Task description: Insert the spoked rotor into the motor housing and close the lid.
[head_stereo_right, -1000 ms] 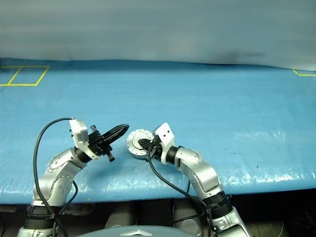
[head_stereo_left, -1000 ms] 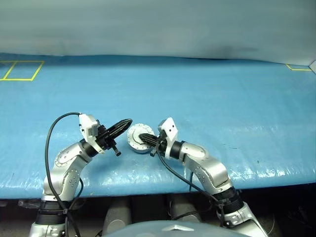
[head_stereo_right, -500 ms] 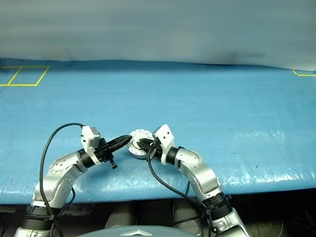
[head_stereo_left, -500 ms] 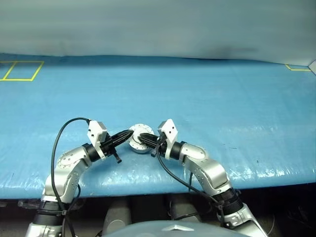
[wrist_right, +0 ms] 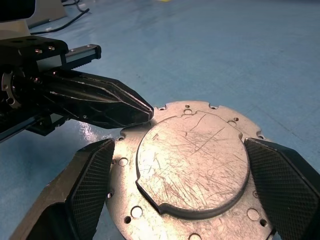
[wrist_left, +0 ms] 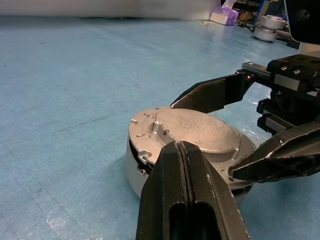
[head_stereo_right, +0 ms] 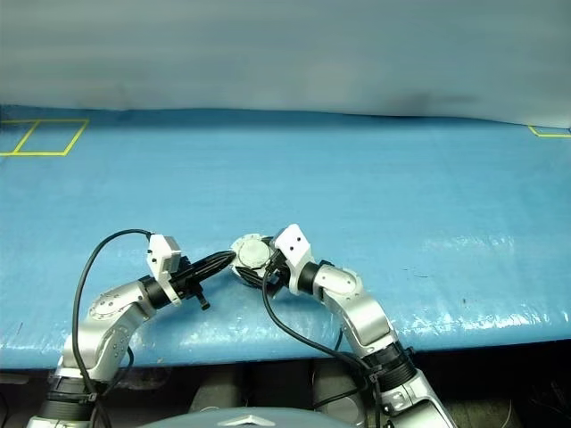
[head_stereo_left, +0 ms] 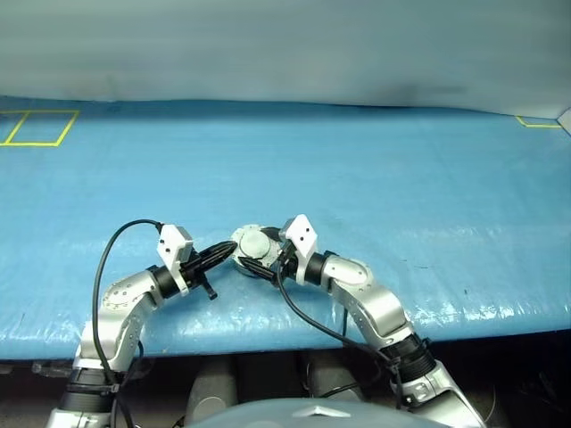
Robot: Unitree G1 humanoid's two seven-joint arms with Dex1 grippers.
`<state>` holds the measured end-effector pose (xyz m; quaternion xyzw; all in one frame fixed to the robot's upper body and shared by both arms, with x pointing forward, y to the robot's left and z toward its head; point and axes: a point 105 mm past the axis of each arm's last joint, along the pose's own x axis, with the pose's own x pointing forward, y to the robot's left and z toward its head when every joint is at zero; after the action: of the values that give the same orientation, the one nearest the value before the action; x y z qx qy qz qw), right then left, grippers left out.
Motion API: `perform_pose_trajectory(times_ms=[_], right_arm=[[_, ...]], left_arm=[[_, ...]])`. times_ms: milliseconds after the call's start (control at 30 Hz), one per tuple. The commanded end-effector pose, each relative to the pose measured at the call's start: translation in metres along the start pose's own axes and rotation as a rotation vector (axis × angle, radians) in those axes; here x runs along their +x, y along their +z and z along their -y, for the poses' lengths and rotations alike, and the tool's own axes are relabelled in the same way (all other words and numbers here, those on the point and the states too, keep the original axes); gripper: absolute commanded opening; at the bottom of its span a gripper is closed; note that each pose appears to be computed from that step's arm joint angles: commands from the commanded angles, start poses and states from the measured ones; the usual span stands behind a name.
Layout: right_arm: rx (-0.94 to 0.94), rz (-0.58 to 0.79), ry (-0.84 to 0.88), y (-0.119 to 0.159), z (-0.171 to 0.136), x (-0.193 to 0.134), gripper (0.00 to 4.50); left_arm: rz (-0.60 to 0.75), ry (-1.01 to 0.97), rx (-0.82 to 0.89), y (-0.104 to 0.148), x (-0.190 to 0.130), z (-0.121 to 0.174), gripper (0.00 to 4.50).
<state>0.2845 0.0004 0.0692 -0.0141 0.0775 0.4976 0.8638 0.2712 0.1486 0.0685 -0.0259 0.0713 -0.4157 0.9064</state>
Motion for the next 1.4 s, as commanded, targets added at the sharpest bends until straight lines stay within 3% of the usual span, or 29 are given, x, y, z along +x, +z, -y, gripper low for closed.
perform_pose_trajectory(times_ms=[33,133,300,1033,1400], right_arm=[[-0.034,0.0,0.019,0.001,-0.005,0.005,4.46],[-0.065,-0.014,0.006,-0.003,-0.003,0.005,4.46],[-0.091,-0.017,0.009,-0.003,-0.004,0.004,3.03],[-0.129,-0.019,0.052,0.023,0.0,0.0,3.04],[-0.156,-0.092,0.069,0.008,0.0,0.0,3.04]], left_arm=[[0.07,0.013,0.021,0.015,-0.002,-0.001,0.0],[0.084,0.019,0.019,0.017,-0.002,-0.002,0.0],[0.077,0.024,0.021,0.017,-0.003,-0.002,0.0],[0.074,0.02,0.008,0.014,-0.001,-0.001,0.0],[0.075,0.021,0.005,0.013,0.0,0.0,0.0]])
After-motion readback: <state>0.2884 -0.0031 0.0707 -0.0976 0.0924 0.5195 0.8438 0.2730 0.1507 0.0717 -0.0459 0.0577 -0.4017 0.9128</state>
